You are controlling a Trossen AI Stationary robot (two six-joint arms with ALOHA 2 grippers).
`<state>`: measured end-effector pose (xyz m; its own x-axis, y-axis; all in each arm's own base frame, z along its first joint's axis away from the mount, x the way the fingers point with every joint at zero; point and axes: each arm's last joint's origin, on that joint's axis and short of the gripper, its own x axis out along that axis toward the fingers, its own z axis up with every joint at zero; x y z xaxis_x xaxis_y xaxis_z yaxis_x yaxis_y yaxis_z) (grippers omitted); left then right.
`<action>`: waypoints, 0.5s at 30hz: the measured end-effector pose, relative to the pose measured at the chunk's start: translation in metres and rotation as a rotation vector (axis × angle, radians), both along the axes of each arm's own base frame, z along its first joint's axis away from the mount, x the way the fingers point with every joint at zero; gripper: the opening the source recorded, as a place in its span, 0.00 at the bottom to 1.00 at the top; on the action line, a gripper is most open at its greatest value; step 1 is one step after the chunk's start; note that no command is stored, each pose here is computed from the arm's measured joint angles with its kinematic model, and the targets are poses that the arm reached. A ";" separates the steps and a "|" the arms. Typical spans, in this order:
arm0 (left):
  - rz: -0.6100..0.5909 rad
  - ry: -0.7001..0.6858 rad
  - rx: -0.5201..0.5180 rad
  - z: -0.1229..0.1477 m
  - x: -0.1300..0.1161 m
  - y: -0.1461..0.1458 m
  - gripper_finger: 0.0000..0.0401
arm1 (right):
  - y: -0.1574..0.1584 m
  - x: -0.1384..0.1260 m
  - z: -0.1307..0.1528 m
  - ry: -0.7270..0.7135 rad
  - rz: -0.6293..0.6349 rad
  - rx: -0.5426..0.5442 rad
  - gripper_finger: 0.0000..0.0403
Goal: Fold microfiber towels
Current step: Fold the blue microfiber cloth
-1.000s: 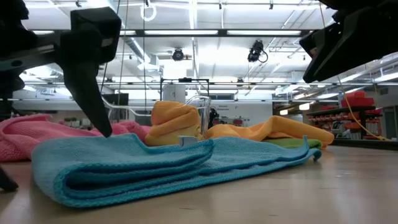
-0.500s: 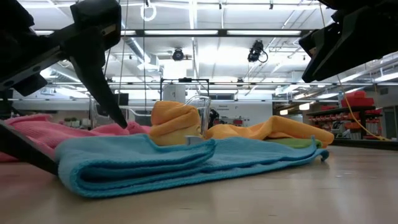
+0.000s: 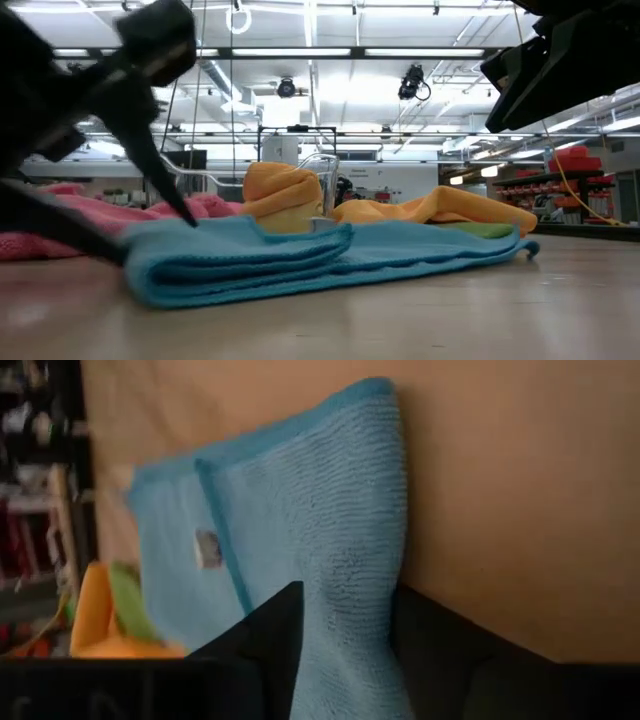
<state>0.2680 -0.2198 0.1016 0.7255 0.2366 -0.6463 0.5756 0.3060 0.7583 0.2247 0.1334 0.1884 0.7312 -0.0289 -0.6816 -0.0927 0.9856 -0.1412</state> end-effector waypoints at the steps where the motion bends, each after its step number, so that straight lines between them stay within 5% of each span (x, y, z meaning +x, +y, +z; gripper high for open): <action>1: 0.014 -0.006 0.004 0.000 0.000 0.001 0.37 | 0.000 0.000 0.000 0.000 0.000 0.000 0.26; 15: 0.134 -0.043 -0.102 0.000 0.008 0.010 0.03 | 0.000 0.000 0.000 0.000 0.000 0.000 0.26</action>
